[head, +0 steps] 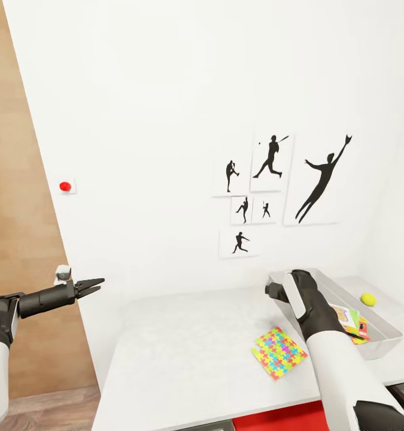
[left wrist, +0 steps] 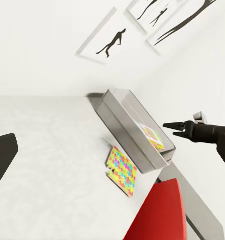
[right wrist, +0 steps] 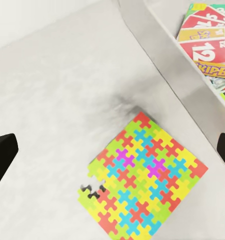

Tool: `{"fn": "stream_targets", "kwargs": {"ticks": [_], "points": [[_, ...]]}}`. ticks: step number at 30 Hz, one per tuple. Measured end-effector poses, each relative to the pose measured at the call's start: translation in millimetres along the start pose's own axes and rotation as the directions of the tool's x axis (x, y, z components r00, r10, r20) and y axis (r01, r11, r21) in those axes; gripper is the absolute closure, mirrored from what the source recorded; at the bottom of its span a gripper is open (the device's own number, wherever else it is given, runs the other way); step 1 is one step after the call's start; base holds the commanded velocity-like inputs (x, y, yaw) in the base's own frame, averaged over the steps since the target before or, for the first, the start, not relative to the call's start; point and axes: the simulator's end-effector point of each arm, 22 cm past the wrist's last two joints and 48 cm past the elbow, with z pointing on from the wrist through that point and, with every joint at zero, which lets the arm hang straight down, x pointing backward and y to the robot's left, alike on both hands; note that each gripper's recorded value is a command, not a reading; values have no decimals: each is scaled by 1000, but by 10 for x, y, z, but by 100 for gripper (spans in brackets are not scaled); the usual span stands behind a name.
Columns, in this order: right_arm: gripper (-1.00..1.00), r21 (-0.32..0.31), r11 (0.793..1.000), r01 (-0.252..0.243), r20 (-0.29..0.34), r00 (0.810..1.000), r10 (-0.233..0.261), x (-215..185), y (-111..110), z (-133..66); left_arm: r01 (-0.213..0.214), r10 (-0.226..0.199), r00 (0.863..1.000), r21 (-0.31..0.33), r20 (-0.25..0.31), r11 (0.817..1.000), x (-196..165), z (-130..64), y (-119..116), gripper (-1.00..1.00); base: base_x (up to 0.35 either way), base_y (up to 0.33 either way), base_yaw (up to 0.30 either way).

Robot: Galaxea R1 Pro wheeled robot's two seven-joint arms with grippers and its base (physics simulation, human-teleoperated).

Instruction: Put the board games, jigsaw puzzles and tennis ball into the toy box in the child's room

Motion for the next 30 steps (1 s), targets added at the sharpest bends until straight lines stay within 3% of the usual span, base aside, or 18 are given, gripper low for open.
{"fn": "stream_targets", "kwargs": {"ticks": [17,30], "points": [[-100,-11,1000,-12,43,999,12,-133,66,84,0,0,1000,1,0,1000,83,52,135,-100,0,0,0],[-100,-11,1000,-16,36,999,16,-152,138,270,0,0,1000,1,0,1000,160,89,245,-100,0,0,0]]}}
